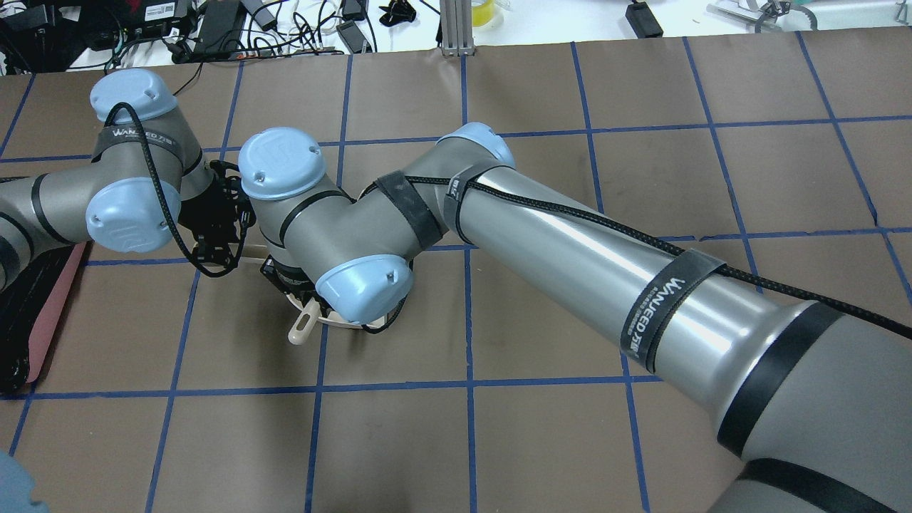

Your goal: Sweep and dump trash into bin

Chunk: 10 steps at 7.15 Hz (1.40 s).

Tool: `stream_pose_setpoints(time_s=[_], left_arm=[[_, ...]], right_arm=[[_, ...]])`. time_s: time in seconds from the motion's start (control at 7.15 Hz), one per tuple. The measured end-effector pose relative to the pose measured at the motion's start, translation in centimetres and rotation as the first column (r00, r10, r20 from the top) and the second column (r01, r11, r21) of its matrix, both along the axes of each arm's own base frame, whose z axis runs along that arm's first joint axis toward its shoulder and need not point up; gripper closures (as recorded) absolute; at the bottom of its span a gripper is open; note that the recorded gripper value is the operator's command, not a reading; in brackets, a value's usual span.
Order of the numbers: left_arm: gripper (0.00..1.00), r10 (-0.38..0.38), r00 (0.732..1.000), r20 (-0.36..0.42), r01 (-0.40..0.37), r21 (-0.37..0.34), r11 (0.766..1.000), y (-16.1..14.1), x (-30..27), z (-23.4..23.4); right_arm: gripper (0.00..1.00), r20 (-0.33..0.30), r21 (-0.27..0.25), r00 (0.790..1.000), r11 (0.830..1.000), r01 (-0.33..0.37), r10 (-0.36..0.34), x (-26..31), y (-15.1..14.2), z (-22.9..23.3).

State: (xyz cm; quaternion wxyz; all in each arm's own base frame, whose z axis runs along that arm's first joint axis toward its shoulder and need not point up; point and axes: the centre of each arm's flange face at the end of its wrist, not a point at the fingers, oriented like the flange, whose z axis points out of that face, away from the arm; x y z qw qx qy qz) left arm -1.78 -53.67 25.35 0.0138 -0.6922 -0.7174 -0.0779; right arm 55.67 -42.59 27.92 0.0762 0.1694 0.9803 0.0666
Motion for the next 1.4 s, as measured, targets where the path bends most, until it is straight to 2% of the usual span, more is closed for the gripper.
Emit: stream_pose_setpoints(time_s=[0.28, 0.7, 0.84, 0.98, 1.12, 1.4], left_arm=[[1.0, -0.002, 1.0, -0.011, 0.002, 0.001, 1.0, -0.1, 0.6, 0.0], [1.0, 0.104, 0.981, -0.166, -0.099, 0.036, 0.994, 0.0, 5.5, -1.2], [1.0, 0.12, 0.976, -0.183, -0.117, 0.029, 0.993, -0.2, 6.9, -0.7], [1.0, 0.109, 0.977, -0.185, -0.108, 0.013, 0.994, -0.5, 9.0, 0.8], [1.0, 0.096, 0.977, -0.188, -0.096, 0.009, 0.995, -0.8, 12.9, 2.8], [1.0, 0.118, 0.974, -0.193, -0.122, -0.012, 0.992, 0.3, 23.4, 7.4]], right_arm=[[1.0, -0.059, 0.04, 0.998, 0.999, 0.005, -0.003, -0.7, 0.6, 0.5], [1.0, -0.142, 0.075, 0.99, 0.997, 0.009, 0.001, -2.9, 1.7, 3.3], [1.0, -0.184, 0.071, 0.983, 0.997, -0.013, 0.026, -4.5, 1.2, 4.2], [1.0, -0.213, 0.06, 0.974, 0.996, -0.064, 0.075, -6.7, 0.0, 5.3], [1.0, -0.217, 0.054, 0.969, 0.993, -0.106, 0.116, -9.9, -2.1, 6.7], [1.0, -0.201, 0.041, 0.959, 0.98, -0.196, 0.201, -20.2, -8.4, 9.8]])
